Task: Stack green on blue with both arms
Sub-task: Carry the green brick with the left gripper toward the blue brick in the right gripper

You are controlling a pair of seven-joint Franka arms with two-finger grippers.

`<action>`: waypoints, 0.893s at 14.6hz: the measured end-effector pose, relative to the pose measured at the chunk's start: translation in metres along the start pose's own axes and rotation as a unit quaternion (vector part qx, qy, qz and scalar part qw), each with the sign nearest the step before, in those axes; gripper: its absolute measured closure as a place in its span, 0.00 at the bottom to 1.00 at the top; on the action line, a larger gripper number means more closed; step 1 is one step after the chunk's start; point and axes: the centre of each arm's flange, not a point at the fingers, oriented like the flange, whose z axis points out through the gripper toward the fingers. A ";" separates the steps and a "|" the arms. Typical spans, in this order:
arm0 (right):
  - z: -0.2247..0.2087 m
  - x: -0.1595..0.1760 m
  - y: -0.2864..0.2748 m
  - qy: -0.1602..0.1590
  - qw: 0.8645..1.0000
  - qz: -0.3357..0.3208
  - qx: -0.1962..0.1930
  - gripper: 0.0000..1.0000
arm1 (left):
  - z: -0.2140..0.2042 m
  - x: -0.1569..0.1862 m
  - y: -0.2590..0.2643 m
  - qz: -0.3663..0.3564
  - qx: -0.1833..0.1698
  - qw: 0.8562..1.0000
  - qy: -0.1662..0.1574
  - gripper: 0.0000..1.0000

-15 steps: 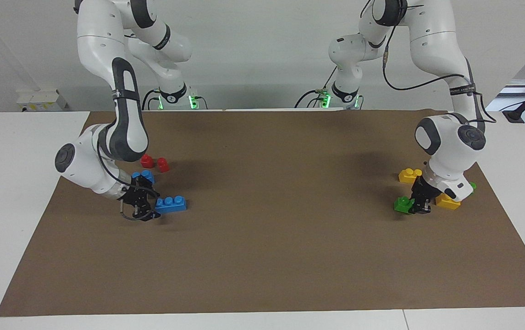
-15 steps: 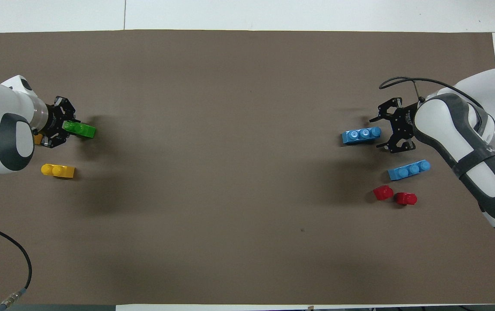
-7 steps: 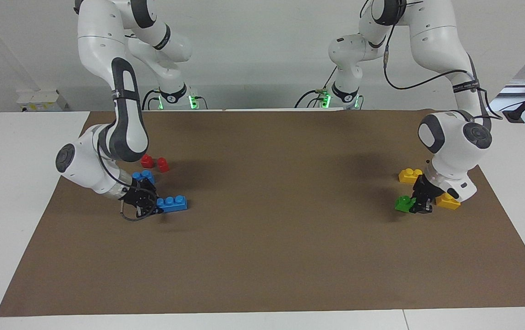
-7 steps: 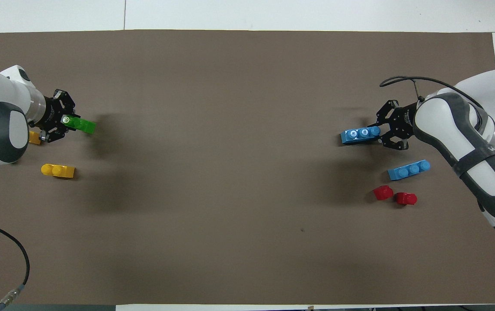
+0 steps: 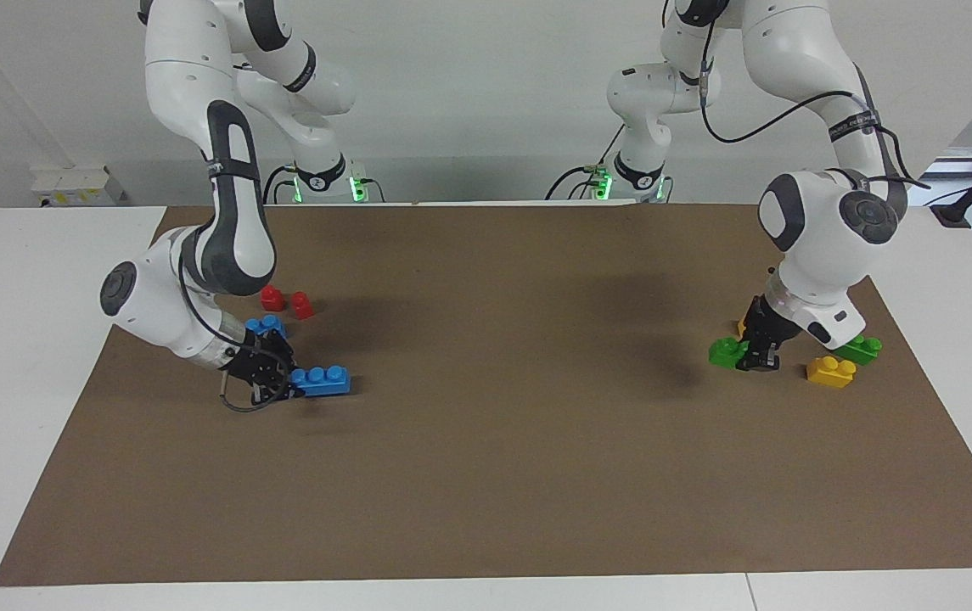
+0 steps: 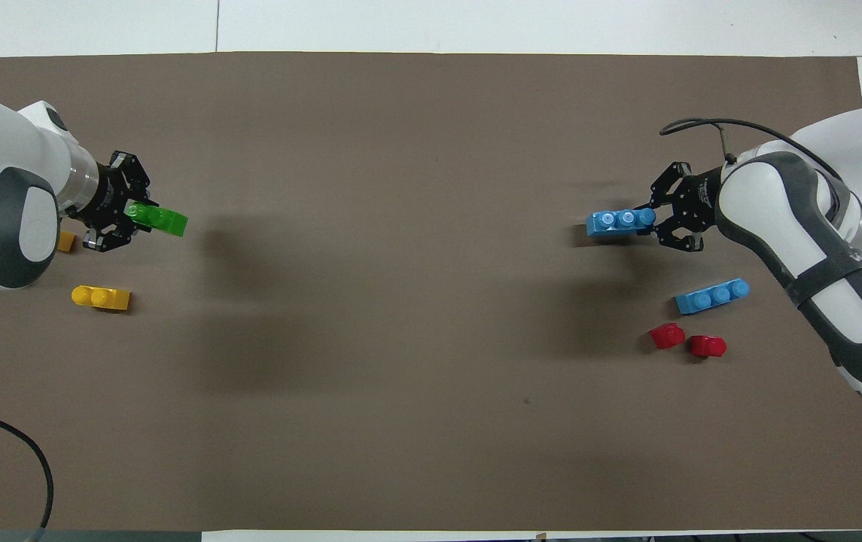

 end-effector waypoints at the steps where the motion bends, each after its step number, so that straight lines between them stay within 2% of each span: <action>1: 0.002 -0.020 -0.002 0.001 1.000 0.000 -0.001 0.66 | -0.004 -0.013 0.001 -0.005 0.003 1.000 0.000 0.66; 5: 0.016 -0.111 -0.001 0.005 1.000 0.016 -0.006 0.66 | -0.023 -0.063 0.002 -0.021 0.010 1.000 0.001 0.66; 9: 0.036 -0.194 0.005 0.014 0.998 0.060 0.020 0.66 | -0.047 -0.103 -0.003 -0.029 0.010 1.000 0.002 0.66; 13: 0.064 -0.269 0.021 0.011 0.995 0.086 0.055 0.66 | -0.056 -0.126 -0.005 -0.044 0.008 0.999 0.003 0.66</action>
